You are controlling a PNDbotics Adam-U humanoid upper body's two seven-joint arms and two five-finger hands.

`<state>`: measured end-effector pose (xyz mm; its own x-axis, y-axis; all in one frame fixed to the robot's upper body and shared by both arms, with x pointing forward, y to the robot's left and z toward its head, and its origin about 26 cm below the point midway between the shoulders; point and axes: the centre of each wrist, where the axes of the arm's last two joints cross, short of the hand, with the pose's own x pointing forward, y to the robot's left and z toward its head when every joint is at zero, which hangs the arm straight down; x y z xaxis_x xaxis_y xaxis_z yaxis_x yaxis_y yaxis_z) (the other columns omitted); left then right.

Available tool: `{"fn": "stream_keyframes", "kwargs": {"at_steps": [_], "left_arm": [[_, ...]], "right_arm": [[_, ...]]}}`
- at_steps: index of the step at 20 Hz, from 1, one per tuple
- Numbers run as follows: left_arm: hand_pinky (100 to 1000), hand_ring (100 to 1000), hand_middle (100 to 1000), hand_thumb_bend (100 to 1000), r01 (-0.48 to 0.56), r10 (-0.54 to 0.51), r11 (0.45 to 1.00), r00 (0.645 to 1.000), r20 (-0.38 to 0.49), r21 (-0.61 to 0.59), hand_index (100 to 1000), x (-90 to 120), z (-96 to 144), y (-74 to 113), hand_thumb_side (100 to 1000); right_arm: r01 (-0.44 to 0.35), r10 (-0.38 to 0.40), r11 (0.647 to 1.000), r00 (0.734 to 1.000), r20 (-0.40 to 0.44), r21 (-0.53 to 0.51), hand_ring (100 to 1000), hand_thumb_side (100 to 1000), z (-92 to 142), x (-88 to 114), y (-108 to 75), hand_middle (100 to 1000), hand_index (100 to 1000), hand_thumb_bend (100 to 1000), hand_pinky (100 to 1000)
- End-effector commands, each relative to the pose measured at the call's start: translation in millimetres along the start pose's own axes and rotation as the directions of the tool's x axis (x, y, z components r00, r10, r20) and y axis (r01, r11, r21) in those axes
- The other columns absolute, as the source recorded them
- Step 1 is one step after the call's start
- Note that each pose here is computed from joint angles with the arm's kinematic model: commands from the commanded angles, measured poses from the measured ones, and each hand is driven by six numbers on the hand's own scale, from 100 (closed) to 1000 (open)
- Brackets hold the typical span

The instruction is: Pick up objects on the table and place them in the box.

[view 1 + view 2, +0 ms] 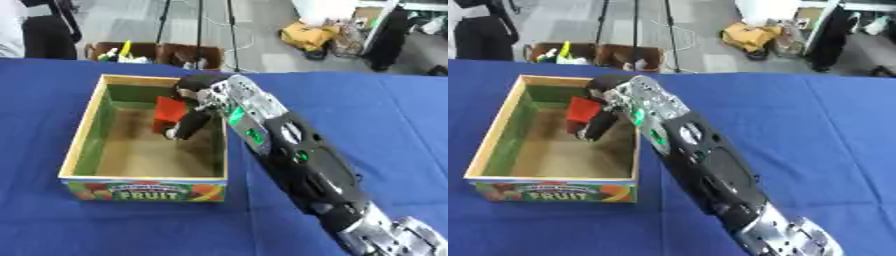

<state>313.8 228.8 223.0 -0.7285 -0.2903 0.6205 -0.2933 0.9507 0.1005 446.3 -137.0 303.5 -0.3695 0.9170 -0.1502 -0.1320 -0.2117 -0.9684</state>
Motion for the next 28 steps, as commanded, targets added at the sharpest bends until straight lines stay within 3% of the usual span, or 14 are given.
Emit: {"fn": "stream_keyframes", "kwargs": {"at_steps": [1, 5, 9, 17, 21, 26, 28], "left_arm": [[571, 626, 577, 100, -0.007, 0.006, 1.000, 1.000, 0.031, 0.005, 648, 7.2, -4.2, 1.7, 883], [571, 626, 577, 100, -0.007, 0.007, 1.000, 1.000, 0.029, 0.005, 648, 7.1, -4.1, 1.7, 883], [571, 626, 577, 100, -0.007, 0.007, 1.000, 1.000, 0.028, 0.005, 648, 6.9, -3.8, 1.7, 884], [570, 626, 577, 100, -0.006, 0.006, 1.000, 1.000, 0.025, 0.005, 648, 6.7, -3.4, 1.8, 883], [569, 626, 577, 100, -0.004, 0.004, 1.000, 1.000, 0.022, 0.006, 647, 6.3, -2.9, 2.1, 882], [569, 625, 577, 100, 0.002, -0.002, 1.000, 1.000, 0.018, 0.008, 647, 5.4, -2.2, 3.4, 882], [569, 625, 576, 100, 0.006, -0.007, 1.000, 1.000, 0.015, 0.010, 647, 4.9, -1.7, 4.4, 881]], "right_arm": [[-0.033, 0.033, 0.999, 0.999, -0.015, -0.005, 881, 575, 4.1, -2.3, -10.7, 799, 808, 315, 676], [-0.059, 0.059, 0.998, 0.998, -0.026, 0.018, 928, 581, 4.1, -3.0, -10.6, 860, 868, 588, 725], [-0.086, 0.087, 0.996, 0.995, -0.049, 0.023, 940, 576, 5.5, -3.5, -12.2, 879, 886, 669, 737], [-0.116, 0.116, 0.993, 0.991, -0.060, -0.001, 937, 579, 9.5, -1.5, -15.7, 879, 887, 656, 734], [-0.120, 0.116, 0.991, 0.991, -0.063, -0.051, 932, 600, 17.4, -0.6, -22.0, 876, 884, 602, 735], [-0.120, 0.111, 0.971, 0.992, -0.057, -0.206, 914, 639, 47.3, 2.0, -44.3, 865, 879, 544, 726], [-0.107, 0.102, 0.955, 0.994, -0.035, -0.276, 893, 674, 66.4, 2.1, -55.1, 849, 871, 477, 713]]}}
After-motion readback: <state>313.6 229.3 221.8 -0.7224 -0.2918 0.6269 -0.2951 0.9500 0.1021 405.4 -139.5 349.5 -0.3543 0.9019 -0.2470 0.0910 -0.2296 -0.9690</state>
